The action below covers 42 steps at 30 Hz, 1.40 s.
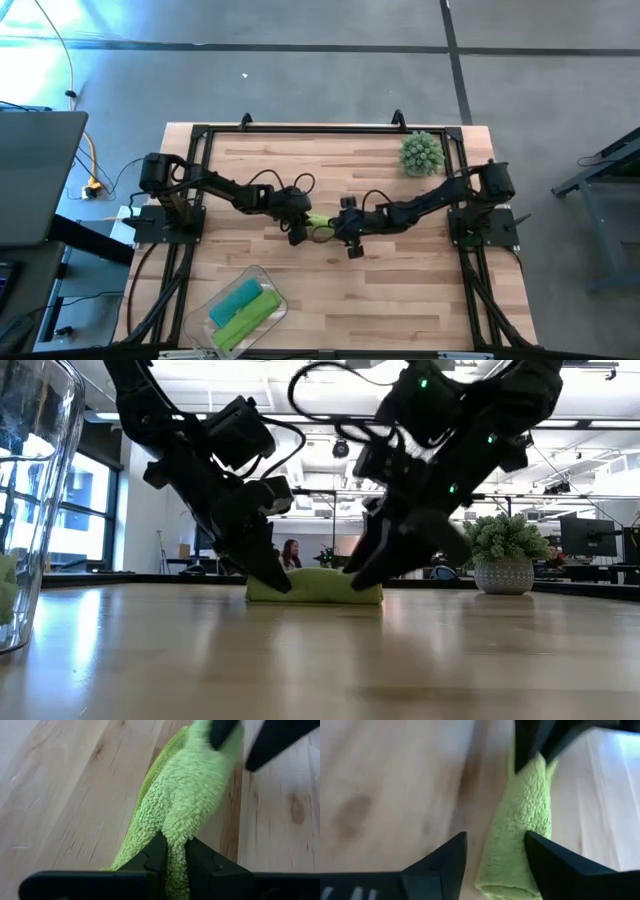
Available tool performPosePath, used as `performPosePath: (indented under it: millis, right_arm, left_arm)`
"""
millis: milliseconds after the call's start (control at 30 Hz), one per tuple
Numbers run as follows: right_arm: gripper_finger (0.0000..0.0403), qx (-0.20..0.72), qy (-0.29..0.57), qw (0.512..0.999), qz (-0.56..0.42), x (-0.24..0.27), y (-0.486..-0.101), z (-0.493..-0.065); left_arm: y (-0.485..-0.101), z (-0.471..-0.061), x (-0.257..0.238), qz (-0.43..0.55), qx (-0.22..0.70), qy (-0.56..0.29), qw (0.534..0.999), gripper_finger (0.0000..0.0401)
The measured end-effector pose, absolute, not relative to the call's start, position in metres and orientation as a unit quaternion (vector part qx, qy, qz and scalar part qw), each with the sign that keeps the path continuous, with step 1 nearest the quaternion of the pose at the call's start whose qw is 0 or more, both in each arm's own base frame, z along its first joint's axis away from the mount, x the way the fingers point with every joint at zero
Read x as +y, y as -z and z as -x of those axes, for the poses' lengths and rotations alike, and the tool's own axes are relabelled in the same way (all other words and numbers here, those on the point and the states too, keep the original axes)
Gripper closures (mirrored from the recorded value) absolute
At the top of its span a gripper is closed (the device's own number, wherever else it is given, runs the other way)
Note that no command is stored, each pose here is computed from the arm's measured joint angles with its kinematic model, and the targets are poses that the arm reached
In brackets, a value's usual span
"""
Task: Roll microfiber towels into tight, uniform cylinder then place into a basket
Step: Roll the light green microfiber cloth
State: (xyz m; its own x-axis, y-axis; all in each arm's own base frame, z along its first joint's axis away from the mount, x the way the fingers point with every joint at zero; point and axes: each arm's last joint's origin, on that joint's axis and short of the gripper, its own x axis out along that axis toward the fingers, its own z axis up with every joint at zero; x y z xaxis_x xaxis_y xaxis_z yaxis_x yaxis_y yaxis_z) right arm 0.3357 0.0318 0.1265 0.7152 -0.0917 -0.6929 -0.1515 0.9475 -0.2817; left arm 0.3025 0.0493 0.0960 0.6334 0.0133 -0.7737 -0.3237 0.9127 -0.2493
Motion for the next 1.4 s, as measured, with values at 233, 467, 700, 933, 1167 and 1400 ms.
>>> performPosePath:
  millis: [233, 467, 700, 933, 1167, 1400]
  right_arm:
    - [0.0193, 0.403, 0.030, 0.910, 0.097, 0.017, -0.109, -0.339]
    - [0.0207, 0.411, 0.022, 0.910, 0.045, 0.014, -0.103, -0.340]
    - [0.0214, 0.404, 0.022, 0.913, 0.045, 0.014, -0.103, -0.340]
    - [0.0214, 0.404, 0.020, 0.913, 0.044, 0.014, -0.103, -0.340]
    - [0.0214, 0.404, 0.020, 0.913, 0.043, 0.015, -0.103, -0.340]
    - [0.0214, 0.403, 0.021, 0.914, 0.042, 0.015, -0.103, -0.340]
  left_arm:
    - [-0.097, -0.303, 0.047, 0.177, 0.416, -0.081, 0.888, 0.0356]
    - [-0.121, -0.296, 0.046, 0.105, 0.402, -0.074, 0.906, 0.0304]
    - [-0.152, -0.295, 0.038, 0.042, 0.352, -0.063, 0.933, 0.0252]
    - [-0.148, -0.310, 0.022, -0.038, 0.305, -0.048, 0.951, 0.0228]
    - [-0.119, -0.321, 0.025, -0.053, 0.307, -0.081, 0.947, 0.0221]
    - [-0.094, -0.330, 0.030, -0.054, 0.335, -0.089, 0.936, 0.0221]
